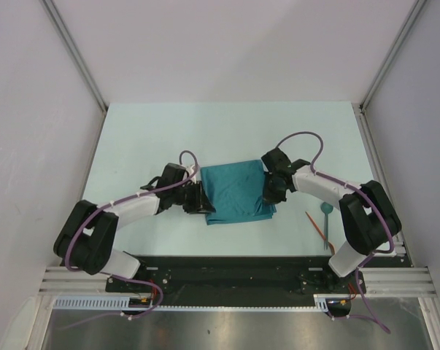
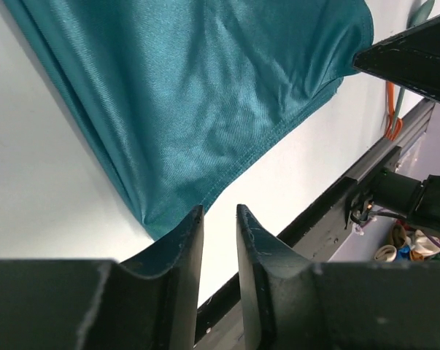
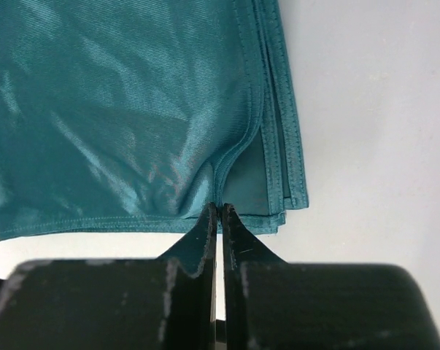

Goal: Fold the napkin into a case and place the utensils inside
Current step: Pick up the top corner of the square-folded napkin from the center of the board, then fold the upper triangle-folded napkin at the center of the board, then smooth out the upper triangle-folded napkin at the center of the board.

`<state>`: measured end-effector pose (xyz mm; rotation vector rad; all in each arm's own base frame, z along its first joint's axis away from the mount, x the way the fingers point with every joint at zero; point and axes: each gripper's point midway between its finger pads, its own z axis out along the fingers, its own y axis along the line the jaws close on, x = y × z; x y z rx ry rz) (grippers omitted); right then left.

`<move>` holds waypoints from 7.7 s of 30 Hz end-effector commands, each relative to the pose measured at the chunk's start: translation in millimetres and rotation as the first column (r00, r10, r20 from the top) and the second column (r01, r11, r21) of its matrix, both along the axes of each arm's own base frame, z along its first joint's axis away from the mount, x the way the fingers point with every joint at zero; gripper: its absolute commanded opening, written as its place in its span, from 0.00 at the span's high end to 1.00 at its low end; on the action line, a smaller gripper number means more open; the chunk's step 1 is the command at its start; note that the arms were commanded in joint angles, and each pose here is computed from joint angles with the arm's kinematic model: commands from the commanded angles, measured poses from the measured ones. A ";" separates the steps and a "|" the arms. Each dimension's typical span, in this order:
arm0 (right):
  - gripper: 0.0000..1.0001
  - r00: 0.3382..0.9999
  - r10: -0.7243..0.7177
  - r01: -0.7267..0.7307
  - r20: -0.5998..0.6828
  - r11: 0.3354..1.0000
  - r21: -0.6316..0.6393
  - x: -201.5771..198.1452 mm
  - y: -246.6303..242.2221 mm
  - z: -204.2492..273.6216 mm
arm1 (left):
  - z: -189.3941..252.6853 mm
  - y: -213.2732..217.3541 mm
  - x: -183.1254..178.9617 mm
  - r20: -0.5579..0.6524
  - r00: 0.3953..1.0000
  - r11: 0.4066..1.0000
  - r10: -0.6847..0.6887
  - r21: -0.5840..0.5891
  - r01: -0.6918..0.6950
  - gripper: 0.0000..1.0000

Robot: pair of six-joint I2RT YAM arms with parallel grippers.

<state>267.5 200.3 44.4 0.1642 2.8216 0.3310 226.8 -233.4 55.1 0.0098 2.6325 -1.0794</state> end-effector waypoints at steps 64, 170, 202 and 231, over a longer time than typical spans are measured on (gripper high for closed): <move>1.00 0.911 0.280 -0.408 0.301 0.707 0.578 148.5 200.3 19.8 | 3.8 19.6 -4.9 0.036 0.990 0.990 0.137 0.022 -0.138 0.73; 0.75 0.943 0.039 -0.251 0.332 0.736 0.629 188.5 67.5 49.5 | -49.5 24.7 -4.9 -0.043 0.988 0.986 0.146 0.088 -0.142 0.82; 0.61 0.936 0.100 -0.263 0.337 0.835 0.483 161.9 57.0 70.1 | 45.4 -20.0 85.7 0.007 0.990 0.975 0.143 -0.172 -0.140 0.68; 0.37 0.834 0.509 -0.523 0.215 0.852 0.012 13.5 186.5 34.2 | 94.5 81.1 139.9 0.147 0.898 0.908 0.416 -0.014 -0.418 0.46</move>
